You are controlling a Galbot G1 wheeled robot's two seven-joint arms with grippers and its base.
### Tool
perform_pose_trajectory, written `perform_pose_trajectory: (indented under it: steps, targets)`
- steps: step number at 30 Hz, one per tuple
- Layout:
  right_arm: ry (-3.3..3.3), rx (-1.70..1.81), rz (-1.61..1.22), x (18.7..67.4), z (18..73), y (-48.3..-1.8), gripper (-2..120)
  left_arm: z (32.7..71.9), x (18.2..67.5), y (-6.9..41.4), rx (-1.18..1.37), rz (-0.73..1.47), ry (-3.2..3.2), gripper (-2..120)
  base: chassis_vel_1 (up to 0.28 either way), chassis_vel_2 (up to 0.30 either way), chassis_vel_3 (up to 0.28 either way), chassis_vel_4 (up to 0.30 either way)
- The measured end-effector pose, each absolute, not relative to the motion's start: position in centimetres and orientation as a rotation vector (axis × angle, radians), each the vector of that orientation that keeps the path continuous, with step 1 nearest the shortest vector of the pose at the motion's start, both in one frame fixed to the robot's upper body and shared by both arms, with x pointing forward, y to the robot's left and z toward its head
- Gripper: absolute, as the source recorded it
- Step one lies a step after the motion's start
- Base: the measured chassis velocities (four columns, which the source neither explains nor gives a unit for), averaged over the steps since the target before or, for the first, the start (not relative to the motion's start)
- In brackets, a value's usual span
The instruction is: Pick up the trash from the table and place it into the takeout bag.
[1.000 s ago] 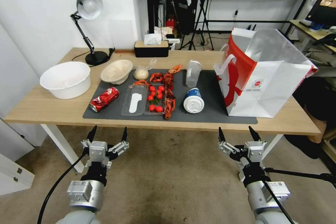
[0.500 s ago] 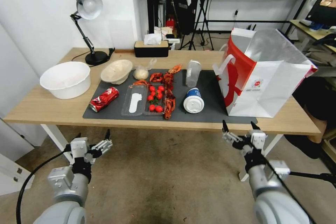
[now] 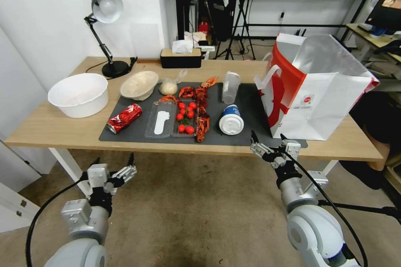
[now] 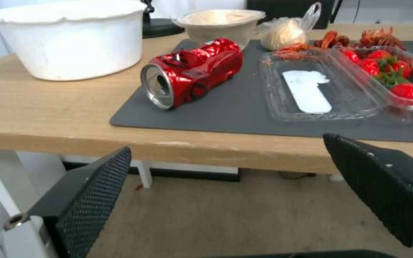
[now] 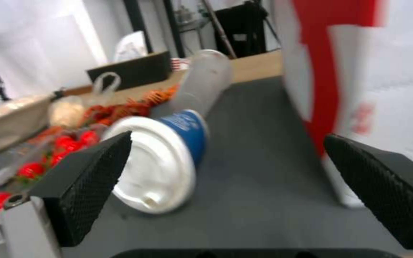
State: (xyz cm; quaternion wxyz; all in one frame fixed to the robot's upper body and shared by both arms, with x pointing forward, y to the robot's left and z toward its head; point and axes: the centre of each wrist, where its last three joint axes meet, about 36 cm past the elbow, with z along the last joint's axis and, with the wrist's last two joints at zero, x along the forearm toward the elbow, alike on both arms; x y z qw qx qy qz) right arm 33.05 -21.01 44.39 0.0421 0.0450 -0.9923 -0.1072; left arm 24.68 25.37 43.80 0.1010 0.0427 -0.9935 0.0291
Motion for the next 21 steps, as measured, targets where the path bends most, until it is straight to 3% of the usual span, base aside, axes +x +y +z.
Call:
perform_pose_trajectory:
  steps: [21]
  targets:
    - [-2.956, 0.258, -0.345, 40.3, 43.0, -15.6, 100, 43.8, 23.8, 26.0, 0.183, 0.027, -2.962, 100, 0.000, 0.000, 0.000, 0.000]
